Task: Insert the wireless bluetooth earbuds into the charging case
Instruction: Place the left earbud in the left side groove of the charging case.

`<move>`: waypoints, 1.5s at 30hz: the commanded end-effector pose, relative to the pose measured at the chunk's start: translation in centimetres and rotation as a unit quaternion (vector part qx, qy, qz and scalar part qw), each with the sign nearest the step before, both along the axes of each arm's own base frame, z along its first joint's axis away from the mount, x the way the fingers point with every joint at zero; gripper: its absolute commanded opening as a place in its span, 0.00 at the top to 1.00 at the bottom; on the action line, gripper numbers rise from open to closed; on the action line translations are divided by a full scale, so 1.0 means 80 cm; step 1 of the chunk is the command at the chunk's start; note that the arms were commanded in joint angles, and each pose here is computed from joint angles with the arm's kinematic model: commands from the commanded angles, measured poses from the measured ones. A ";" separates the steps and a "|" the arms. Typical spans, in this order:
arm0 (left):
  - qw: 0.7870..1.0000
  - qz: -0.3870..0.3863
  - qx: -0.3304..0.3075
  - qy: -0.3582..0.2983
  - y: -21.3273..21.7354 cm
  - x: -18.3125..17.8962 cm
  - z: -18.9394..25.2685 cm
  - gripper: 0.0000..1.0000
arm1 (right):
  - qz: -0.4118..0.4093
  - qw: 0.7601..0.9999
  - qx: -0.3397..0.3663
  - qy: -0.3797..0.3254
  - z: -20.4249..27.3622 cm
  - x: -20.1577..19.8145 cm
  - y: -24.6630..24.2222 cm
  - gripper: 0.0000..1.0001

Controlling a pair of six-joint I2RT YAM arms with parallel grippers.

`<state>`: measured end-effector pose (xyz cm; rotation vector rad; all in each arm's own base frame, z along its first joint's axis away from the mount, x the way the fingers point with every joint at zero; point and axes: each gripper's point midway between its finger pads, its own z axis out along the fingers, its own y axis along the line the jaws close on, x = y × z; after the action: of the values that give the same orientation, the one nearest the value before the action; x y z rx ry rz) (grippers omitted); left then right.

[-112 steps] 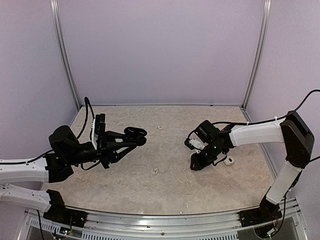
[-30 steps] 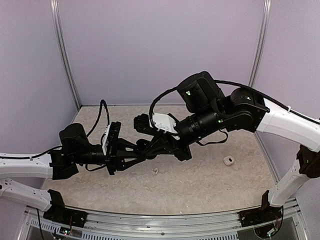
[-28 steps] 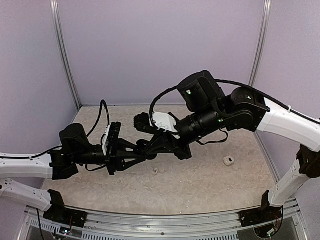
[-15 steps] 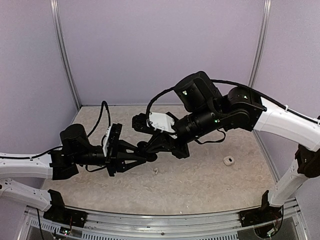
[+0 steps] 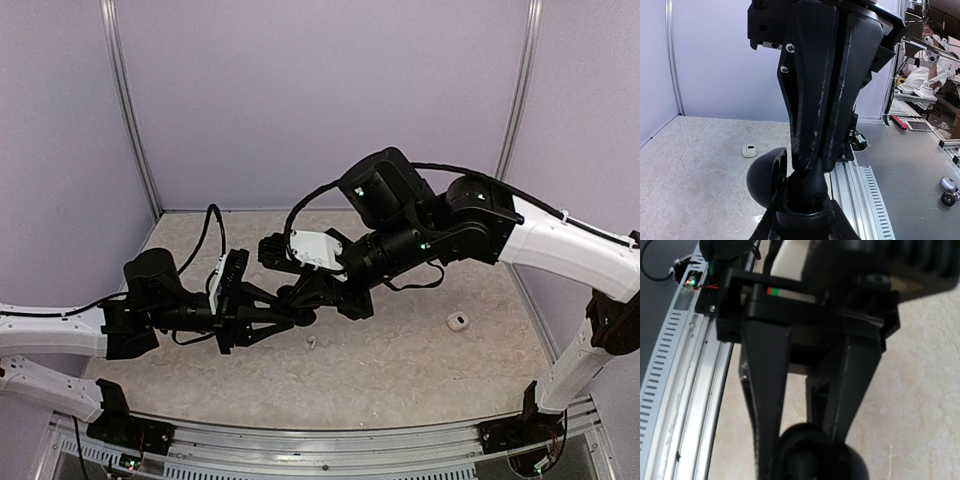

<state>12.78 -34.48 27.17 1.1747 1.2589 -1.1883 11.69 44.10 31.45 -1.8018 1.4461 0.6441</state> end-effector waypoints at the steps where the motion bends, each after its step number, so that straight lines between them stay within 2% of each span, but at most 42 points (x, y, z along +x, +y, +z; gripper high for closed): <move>1: 0.999 -0.005 -0.026 -0.024 -0.004 -0.001 0.028 1.00 | 0.007 1.000 -0.021 -0.009 -0.009 -0.004 0.001 1.00; 6: 0.999 -0.004 -0.025 -0.023 -0.005 0.000 0.027 1.00 | 0.007 0.999 -0.030 -0.012 -0.016 -0.006 0.003 1.00; 10: 0.999 -0.004 -0.024 -0.023 -0.005 0.000 0.026 1.00 | 0.003 1.000 -0.027 -0.014 -0.013 -0.005 0.003 0.95; 29: 0.999 0.000 -0.027 -0.026 -0.004 0.002 0.029 1.00 | 0.015 1.000 -0.023 -0.002 -0.012 -0.011 0.008 0.94; 36: 0.999 0.005 -0.033 -0.028 -0.001 0.004 0.032 1.00 | 0.002 1.000 -0.027 -0.007 -0.014 -0.006 0.003 0.89; 45: 0.999 0.005 -0.034 -0.027 0.000 0.004 0.032 1.00 | -0.012 1.000 -0.015 -0.012 -0.001 -0.002 -0.001 0.75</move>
<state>13.01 -34.61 27.14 1.1723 1.2609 -1.1833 11.84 44.23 30.79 -1.8132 1.4713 0.5967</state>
